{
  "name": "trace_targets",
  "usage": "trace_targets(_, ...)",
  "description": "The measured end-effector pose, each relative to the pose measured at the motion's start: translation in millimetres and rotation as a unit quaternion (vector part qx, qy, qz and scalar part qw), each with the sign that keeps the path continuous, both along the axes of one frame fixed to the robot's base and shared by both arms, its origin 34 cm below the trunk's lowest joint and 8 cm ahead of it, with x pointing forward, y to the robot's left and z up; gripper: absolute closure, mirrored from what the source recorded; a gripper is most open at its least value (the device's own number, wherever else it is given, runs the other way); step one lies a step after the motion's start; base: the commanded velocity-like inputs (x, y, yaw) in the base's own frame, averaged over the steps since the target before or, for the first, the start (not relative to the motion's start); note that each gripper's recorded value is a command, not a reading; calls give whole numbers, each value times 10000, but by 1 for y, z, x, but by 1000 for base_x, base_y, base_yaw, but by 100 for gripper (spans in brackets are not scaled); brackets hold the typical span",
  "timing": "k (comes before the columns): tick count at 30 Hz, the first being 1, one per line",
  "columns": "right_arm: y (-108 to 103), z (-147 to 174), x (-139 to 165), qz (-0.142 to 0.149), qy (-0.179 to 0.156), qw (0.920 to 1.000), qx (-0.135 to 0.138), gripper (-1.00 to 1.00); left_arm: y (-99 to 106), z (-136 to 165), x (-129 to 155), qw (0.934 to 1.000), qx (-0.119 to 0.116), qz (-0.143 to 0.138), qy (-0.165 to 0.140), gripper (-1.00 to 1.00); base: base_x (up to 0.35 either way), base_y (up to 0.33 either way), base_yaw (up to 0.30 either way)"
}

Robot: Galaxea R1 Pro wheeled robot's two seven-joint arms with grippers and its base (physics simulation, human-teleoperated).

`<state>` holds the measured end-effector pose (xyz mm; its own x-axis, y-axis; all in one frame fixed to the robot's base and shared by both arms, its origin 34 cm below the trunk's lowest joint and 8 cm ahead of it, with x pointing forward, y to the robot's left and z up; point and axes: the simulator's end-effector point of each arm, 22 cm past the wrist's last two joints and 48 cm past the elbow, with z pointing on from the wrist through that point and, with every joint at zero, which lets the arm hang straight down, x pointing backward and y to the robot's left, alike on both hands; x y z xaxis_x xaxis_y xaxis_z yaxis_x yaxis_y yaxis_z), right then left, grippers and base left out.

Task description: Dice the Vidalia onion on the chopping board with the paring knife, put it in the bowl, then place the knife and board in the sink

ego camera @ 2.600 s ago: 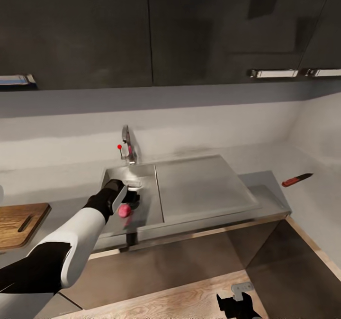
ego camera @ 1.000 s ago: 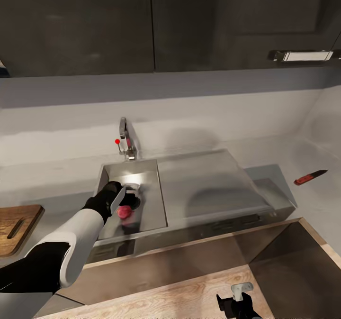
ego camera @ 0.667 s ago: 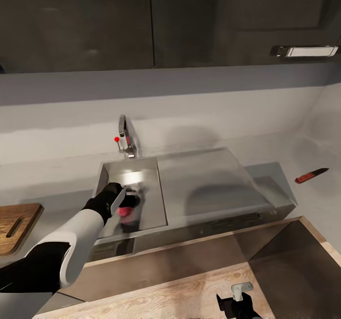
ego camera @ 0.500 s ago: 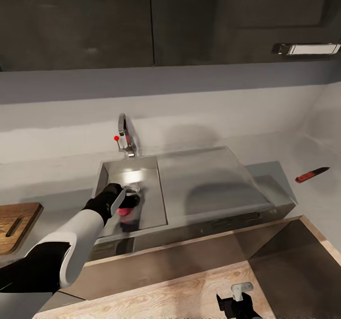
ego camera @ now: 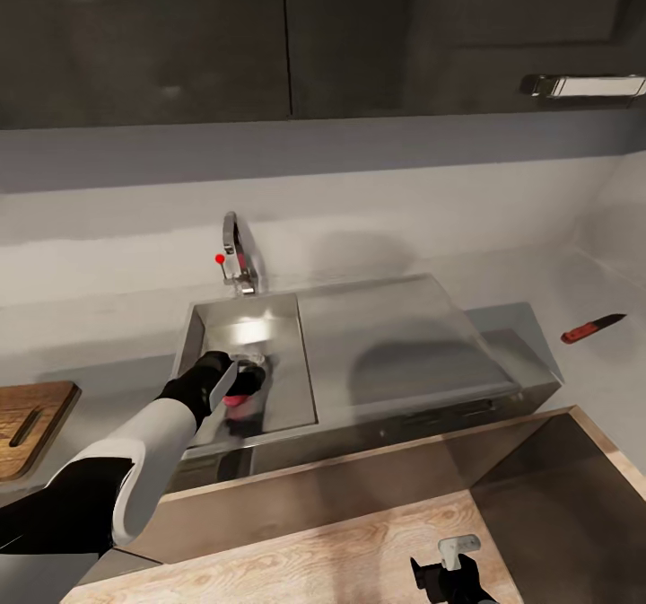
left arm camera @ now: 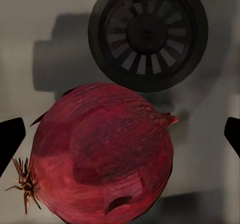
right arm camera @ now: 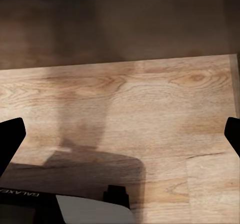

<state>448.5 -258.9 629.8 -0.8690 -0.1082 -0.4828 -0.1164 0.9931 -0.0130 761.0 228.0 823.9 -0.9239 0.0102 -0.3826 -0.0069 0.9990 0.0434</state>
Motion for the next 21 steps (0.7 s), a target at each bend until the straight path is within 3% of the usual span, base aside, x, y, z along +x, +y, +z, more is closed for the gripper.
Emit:
trace_targets(10, -3, -1, -3, -4, 65, 10000, -21, -100, 0, 0, 0, 10000, 4, 2, -1, -100, 0, 0, 0)
trace_targets(11, -3, -1, -3, -4, 65, 10000, -21, -100, 0, 0, 0, 10000, 3, 1, -1, 100, 0, 0, 0)
trace_targets(21, -1, -1, -2, -4, 64, 10000, -10, -100, -1, 0, 0, 10000, 0, 3, -1, 100, 0, 0, 0)
